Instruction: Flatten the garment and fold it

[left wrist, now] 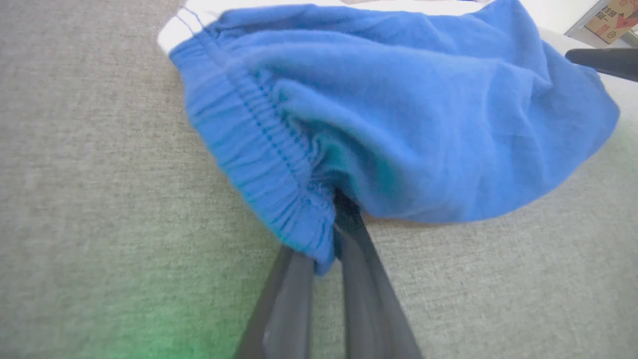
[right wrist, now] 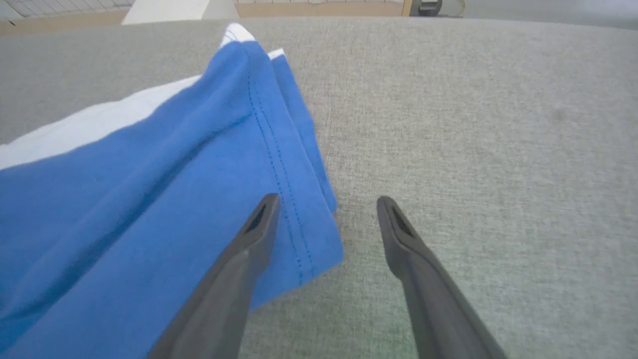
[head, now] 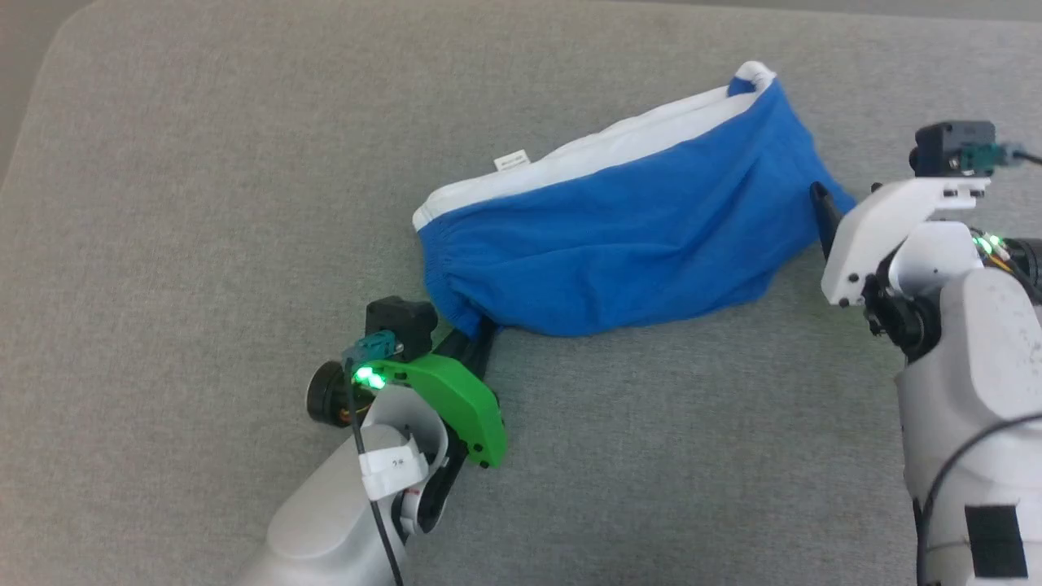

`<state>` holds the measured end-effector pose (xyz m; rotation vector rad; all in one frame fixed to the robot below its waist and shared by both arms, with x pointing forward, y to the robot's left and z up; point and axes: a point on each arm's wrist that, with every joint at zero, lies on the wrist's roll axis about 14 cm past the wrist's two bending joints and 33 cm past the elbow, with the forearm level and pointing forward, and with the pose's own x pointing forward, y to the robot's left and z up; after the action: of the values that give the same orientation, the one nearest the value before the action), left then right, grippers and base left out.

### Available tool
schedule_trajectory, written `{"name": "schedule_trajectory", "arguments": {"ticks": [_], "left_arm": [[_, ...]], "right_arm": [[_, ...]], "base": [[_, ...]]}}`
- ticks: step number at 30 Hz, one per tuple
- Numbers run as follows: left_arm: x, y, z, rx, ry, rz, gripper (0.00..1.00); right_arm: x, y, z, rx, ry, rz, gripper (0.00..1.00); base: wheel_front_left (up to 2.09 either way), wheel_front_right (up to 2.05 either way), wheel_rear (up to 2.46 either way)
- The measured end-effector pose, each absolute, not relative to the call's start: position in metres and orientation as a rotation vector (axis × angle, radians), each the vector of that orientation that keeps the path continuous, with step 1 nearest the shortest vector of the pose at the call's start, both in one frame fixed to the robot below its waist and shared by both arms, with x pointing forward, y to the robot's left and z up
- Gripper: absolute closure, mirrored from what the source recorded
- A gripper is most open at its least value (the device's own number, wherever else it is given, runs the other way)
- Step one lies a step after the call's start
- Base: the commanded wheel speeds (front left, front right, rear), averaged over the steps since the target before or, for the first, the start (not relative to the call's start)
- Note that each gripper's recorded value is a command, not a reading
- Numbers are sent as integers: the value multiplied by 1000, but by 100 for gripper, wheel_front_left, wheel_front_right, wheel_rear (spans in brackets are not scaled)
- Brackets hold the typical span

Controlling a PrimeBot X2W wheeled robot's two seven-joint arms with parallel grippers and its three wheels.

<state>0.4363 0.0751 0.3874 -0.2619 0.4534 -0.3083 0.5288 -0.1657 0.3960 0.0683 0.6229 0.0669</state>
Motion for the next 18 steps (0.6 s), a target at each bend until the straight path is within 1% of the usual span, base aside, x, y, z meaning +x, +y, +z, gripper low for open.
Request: {"name": "schedule_trajectory", "arguments": {"ticks": [5,6,7,9,13,16,18], "left_arm": [[441,76,385,-270,449,-308,100],[442,76,384,-270,449,-307,100],[443,77,383,-269,450,-306,100],[443,77,381,-266,453,-306,100],[443,75,385,-248,434,-319,100],[441,77,391,-227,419,-330,100],[436,80,395,-209,413,-334,100]], "right_arm": [[534,-154,372,38,753,92,0],[536,-153,371,31,767,96,12],[539,-151,370,22,781,100,64],[542,-148,369,12,795,110,100],[543,-143,377,7,765,126,100],[539,-145,389,24,691,123,100],[534,-147,405,45,607,123,100]], "base": [[0,0,0],[0,0,0],[0,0,0],[0,0,0],[0,0,0],[0,0,0],[0,0,0]]}}
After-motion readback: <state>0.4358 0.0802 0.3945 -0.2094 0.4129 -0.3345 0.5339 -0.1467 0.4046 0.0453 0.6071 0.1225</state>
